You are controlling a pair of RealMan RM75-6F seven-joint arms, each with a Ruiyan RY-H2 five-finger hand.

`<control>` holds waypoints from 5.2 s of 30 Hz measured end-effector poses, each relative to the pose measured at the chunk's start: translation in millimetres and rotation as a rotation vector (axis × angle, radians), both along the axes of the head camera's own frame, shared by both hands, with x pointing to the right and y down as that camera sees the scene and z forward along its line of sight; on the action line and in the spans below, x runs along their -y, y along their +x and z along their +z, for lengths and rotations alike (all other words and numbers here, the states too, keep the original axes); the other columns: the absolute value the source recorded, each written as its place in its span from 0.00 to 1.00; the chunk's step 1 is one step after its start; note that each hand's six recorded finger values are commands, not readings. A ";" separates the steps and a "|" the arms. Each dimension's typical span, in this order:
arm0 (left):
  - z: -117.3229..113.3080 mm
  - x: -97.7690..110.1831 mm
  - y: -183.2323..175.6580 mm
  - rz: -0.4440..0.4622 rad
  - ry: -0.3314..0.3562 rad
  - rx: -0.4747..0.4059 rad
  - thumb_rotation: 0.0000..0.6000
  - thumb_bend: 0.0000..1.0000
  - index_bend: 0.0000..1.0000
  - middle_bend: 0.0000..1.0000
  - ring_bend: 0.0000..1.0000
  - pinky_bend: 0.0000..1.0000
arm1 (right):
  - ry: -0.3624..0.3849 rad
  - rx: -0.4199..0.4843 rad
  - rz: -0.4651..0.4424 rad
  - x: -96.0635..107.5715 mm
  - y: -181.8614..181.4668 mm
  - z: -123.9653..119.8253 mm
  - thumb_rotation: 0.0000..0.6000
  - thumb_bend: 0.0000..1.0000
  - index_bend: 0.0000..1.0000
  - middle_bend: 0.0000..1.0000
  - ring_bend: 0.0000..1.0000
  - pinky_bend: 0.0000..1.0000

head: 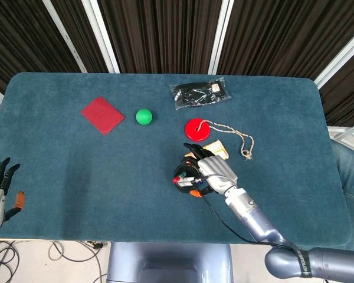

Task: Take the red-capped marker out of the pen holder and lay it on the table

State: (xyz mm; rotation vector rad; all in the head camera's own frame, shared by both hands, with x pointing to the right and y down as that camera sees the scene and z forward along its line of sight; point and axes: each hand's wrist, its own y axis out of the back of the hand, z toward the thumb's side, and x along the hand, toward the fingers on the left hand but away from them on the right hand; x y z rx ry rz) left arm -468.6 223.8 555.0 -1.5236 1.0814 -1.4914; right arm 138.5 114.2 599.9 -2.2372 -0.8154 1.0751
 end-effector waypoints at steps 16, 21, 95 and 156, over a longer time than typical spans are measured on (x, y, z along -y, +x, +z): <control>0.5 0.1 -0.8 -0.008 -0.006 -0.006 1.00 0.48 0.13 0.00 0.00 0.00 | -0.012 -0.003 0.046 -5.0 -21.8 25.8 1.00 0.33 0.39 0.00 0.00 0.17; 0.4 0.2 -1.3 -0.011 -0.007 -0.007 1.00 0.48 0.13 0.00 0.00 0.00 | -0.002 -0.002 0.043 -8.1 -28.1 28.9 1.00 0.35 0.41 0.00 0.00 0.17; 0.9 0.4 -3.0 -0.025 -0.014 -0.009 1.00 0.48 0.13 0.00 0.00 0.00 | -0.038 -0.042 0.075 -13.4 -34.3 58.4 1.00 0.41 0.52 0.00 0.00 0.17; 1.6 0.4 -4.8 -0.043 -0.025 -0.012 1.00 0.48 0.13 0.00 0.00 0.00 | 0.060 0.006 0.150 33.6 8.7 -5.9 1.00 0.46 0.58 0.00 0.00 0.17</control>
